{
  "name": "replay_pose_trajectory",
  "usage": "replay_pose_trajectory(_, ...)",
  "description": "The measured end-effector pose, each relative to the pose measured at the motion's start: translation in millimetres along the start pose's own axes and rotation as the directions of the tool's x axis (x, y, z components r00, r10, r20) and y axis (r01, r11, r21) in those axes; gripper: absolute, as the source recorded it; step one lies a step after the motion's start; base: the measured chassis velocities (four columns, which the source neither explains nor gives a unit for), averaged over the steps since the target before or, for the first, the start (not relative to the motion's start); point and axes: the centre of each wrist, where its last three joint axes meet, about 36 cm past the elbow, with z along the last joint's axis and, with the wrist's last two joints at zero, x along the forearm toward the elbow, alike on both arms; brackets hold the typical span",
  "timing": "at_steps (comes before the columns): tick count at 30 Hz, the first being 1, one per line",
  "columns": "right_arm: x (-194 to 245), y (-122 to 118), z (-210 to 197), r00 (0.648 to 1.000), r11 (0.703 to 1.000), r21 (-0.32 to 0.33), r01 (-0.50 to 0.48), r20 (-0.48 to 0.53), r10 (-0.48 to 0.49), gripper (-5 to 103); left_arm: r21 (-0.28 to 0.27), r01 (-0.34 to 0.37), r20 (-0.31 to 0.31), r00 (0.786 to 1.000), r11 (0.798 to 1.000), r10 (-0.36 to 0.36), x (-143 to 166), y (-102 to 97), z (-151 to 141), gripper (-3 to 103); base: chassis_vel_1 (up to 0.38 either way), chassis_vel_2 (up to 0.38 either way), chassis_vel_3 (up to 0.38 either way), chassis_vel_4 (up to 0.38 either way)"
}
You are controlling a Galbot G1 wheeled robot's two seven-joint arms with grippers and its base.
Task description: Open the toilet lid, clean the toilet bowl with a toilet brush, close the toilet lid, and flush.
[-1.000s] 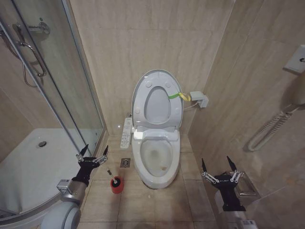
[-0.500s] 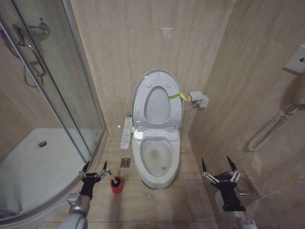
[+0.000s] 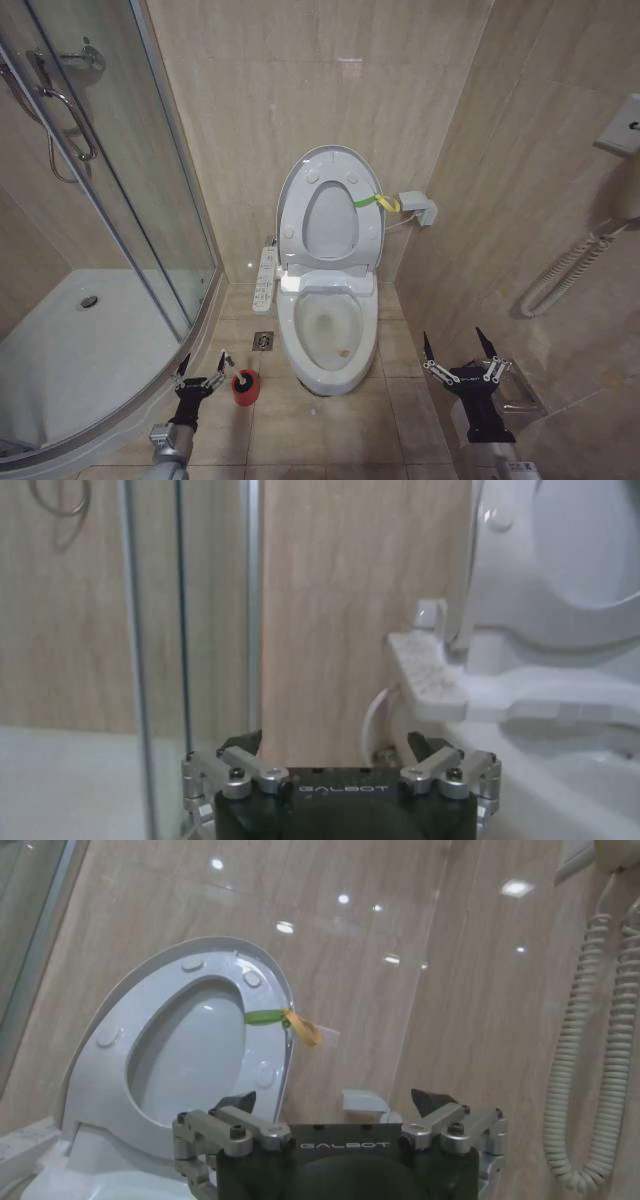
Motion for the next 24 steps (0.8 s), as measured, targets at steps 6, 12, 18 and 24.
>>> replay_pose_trajectory(6,0,0,0,1.0,1.0,0.0,0.0,0.0,0.0,100,0.011,0.01,-0.02,1.0,1.0,-0.009,-4,6.0,22,98,0.0,0.0,0.0,0.0)
replay_pose_trajectory(12,0,0,0,1.0,1.0,0.0,0.0,0.0,0.0,100,0.021,0.007,-0.04,0.999,1.0,-0.006,-23,10.6,36,98,0.0,0.0,0.0,0.0)
replay_pose_trajectory(18,0,0,0,1.0,1.0,0.0,0.0,0.0,0.0,100,0.051,-0.014,-0.07,0.997,0.999,0.017,-51,10.0,51,98,0.0,0.0,0.0,0.0)
replay_pose_trajectory(24,0,0,0,1.0,1.0,0.0,0.0,0.0,0.0,100,0.051,-0.064,-0.073,0.995,0.997,0.067,-74,12.5,60,98,0.0,0.0,0.0,0.0)
